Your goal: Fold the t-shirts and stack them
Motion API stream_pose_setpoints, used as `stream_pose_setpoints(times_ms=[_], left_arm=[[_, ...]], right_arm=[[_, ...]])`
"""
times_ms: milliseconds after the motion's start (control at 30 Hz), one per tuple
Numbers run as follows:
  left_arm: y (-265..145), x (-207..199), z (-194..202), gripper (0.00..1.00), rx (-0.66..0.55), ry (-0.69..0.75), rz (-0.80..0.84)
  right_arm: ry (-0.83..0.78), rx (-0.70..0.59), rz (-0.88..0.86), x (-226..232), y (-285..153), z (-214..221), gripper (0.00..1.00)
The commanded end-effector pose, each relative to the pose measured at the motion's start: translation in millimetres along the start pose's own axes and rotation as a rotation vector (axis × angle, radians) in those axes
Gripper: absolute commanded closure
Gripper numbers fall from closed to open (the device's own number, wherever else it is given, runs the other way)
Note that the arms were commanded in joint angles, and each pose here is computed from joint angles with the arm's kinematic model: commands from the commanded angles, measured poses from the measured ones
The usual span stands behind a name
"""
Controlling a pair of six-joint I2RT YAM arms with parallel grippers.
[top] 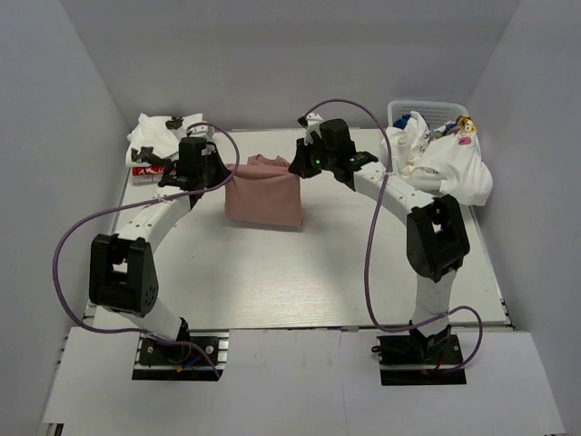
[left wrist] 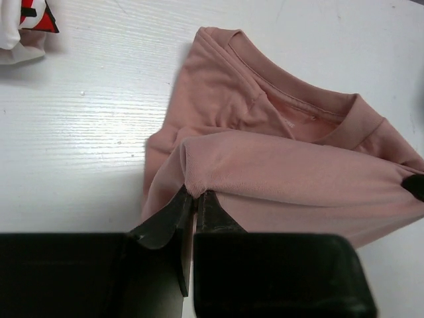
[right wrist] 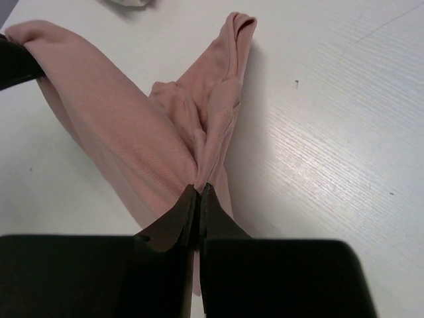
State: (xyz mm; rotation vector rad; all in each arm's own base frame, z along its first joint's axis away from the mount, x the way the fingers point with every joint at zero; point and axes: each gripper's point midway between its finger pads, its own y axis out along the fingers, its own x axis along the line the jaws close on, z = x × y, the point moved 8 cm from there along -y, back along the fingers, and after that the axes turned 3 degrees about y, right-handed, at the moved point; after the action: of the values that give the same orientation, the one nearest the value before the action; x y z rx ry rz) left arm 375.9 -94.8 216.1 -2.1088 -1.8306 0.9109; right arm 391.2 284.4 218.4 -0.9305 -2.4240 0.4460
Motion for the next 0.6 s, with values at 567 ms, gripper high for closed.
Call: stream_pose_setpoints(times_ms=[567], left_arm=[[210.4, 41.0, -44.3, 1.0, 0.03, -0.12, -0.136]], right_arm=[[0.111, -0.321, 0.187, -131.3, 145.6, -50.7, 1.0]])
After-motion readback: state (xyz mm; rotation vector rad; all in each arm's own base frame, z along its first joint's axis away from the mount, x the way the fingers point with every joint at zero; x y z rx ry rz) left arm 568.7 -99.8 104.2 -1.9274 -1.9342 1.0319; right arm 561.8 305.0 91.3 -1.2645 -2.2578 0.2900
